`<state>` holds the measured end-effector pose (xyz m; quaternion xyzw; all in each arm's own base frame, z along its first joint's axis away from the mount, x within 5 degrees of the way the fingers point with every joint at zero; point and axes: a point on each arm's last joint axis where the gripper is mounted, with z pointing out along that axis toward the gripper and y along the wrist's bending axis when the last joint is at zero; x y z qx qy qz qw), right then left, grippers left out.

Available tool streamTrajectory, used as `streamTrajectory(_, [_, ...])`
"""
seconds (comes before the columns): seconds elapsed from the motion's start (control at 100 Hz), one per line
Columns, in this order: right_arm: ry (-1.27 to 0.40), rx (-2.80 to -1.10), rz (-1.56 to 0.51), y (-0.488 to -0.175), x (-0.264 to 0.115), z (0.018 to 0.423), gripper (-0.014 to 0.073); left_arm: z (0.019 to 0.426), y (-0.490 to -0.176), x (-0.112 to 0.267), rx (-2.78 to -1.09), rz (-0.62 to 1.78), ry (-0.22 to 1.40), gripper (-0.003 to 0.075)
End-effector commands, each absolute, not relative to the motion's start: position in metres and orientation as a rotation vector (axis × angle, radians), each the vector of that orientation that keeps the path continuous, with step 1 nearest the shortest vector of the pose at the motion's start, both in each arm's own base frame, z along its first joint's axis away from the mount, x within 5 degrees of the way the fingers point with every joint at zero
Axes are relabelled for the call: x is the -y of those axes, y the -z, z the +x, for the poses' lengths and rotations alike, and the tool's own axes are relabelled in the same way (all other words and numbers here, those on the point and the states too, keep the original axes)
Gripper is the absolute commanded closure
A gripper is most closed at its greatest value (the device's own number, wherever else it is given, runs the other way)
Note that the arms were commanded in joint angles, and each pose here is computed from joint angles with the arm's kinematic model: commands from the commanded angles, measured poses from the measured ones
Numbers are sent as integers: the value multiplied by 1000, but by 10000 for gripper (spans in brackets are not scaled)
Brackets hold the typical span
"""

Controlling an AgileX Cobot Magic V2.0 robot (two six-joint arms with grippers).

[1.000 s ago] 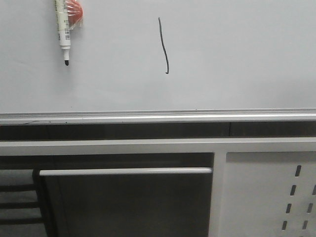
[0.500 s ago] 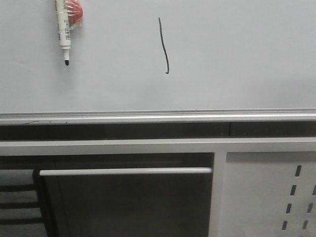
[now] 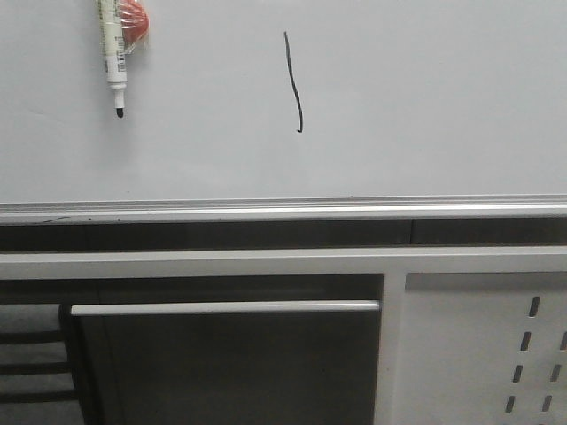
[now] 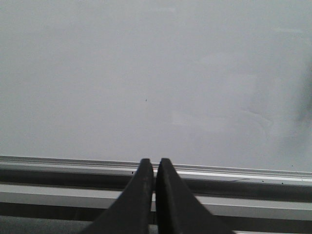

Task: Write number 1 on whiteboard

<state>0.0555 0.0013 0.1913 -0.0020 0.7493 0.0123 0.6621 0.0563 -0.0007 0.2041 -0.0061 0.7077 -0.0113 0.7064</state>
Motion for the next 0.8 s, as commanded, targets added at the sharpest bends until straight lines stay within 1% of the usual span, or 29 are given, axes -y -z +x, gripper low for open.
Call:
streamTrajectory(0.0, [-20, -1609, 22, -192, 0, 56, 660, 56, -198, 0, -1520, -28, 26, 741])
streamTrajectory(0.07, [-16, -1629, 18, -189, 0, 56, 660, 56, -198, 0, -1520, -28, 26, 741])
streamTrajectory(0.79, [-2, -1627, 7, -190, 0, 56, 660, 56, -198, 0, -1520, -28, 26, 741])
